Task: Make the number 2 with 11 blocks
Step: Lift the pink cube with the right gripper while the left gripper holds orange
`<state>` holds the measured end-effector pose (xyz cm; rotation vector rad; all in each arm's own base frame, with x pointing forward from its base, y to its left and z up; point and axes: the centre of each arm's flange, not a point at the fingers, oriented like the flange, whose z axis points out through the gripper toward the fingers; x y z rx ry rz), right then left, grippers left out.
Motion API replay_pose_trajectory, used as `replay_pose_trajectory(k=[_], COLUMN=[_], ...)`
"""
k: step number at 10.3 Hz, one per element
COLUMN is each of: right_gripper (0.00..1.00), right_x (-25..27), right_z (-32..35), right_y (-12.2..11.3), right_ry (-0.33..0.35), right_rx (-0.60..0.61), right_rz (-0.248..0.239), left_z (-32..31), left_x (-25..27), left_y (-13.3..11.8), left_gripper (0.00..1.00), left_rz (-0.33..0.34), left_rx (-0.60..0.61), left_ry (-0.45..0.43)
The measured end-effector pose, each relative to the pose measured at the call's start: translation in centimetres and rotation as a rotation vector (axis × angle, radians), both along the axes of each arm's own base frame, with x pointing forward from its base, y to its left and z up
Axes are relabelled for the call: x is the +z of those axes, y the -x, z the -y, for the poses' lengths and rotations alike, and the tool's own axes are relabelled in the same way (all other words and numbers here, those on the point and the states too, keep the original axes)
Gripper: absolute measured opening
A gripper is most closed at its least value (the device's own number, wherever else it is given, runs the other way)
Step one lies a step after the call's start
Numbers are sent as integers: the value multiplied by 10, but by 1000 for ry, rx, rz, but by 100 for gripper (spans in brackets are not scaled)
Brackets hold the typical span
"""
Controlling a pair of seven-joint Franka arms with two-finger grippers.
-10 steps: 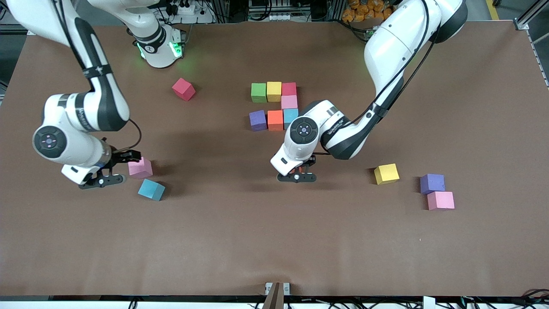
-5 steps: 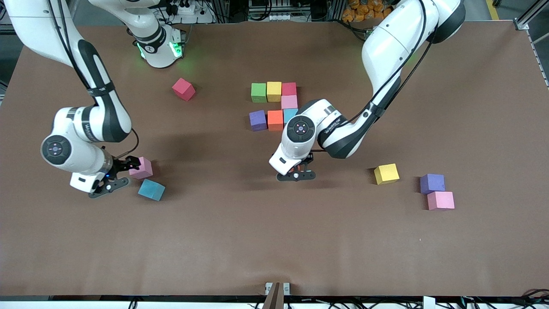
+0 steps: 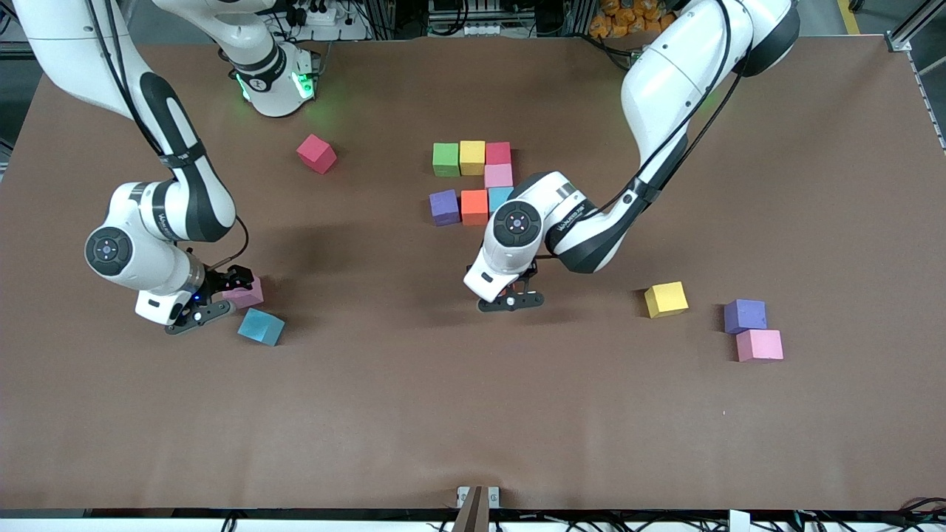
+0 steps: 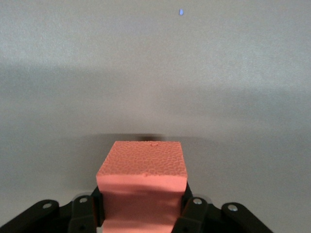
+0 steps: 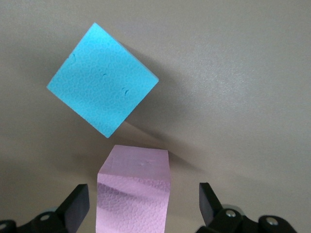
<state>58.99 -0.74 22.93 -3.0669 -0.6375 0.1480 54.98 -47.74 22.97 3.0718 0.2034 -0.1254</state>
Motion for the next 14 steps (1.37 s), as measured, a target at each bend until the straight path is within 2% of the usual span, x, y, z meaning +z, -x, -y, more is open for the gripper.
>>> replay_pose_trajectory(k=[3, 6, 7, 8, 9, 12, 14], right_gripper=[100, 100, 89, 71, 59, 59, 59], right_x=[-13, -21, -23, -26, -25, -16, 11], right_z=[1, 1, 2, 3, 4, 2, -4], right_y=[10, 16, 17, 19, 19, 15, 5], right_ry=[0, -1, -2, -8, -13, -21, -30], right_rx=[-2, -3, -6, -17, -26, -32, -25], right_rz=[16, 6, 2, -5, -5, -1, -21], left_z=[8, 30, 38, 46, 53, 73, 83], left_x=[-6, -13, -13, -11, -10, -10, -13], left_y=[2, 22, 29, 35, 42, 62, 75], left_gripper=[56, 56, 56, 56, 56, 56, 56], left_rz=[14, 10, 11, 13, 15, 16, 11], left_rx=[47, 24, 11, -2, -13, -51, -73], left_ry=[28, 34, 36, 38, 40, 42, 38])
